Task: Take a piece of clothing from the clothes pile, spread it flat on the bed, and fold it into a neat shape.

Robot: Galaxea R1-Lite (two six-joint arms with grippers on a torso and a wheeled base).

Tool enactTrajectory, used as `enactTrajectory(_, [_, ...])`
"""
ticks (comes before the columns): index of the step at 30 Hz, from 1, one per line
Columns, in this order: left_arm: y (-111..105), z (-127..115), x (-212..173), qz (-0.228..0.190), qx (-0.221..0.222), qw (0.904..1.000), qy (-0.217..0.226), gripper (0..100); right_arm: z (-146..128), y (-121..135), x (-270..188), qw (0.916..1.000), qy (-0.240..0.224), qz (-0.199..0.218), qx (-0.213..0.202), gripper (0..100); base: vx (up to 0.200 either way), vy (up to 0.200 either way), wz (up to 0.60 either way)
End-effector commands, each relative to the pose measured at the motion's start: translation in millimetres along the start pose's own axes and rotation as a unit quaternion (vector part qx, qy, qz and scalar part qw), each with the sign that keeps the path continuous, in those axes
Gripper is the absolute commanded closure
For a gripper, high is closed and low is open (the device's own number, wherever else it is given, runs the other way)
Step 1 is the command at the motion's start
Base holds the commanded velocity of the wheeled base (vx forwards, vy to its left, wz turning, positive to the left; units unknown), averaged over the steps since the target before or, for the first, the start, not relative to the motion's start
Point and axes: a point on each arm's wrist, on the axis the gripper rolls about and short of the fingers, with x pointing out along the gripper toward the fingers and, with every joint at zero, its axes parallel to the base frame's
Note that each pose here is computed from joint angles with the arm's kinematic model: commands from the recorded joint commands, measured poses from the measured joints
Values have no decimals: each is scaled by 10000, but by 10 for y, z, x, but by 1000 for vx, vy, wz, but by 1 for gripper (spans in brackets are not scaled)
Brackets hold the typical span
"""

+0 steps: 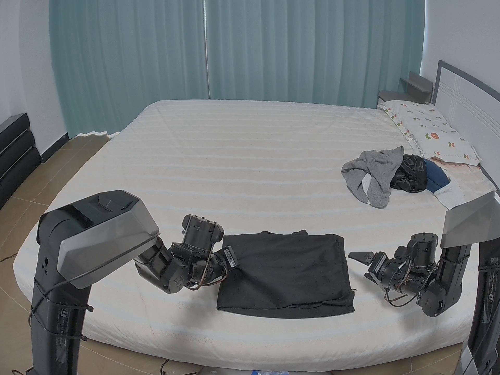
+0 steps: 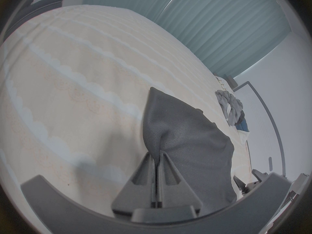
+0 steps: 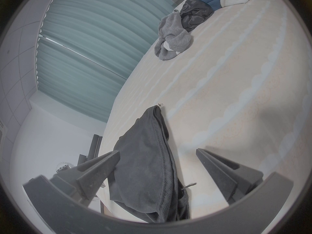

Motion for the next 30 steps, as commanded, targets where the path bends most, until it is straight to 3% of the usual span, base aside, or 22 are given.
enactTrajectory(1, [5,6,-17,10,-87,10000,-19,100,12,-16,-11,10000,-19,-27,20,0,0,0,0])
enactTrajectory(8, [17,22,-17,21,-118,9999,-42,100,-12,-28,-32,10000,30,-63,33,0,0,0,0])
enactTrajectory(14, [14,25,-17,15,-118,9999,-48,100,-16,-26,-31,10000,36,-60,30,0,-200,0,0])
enactTrajectory(25, [44,102,-6,15,-194,9997,-129,100,-28,-21,-26,10000,58,-55,29,0,0,0,0])
enactTrajectory(30, [-2,220,10,-94,-499,9982,-313,100,-37,-17,-26,10000,75,-53,24,0,0,0,0])
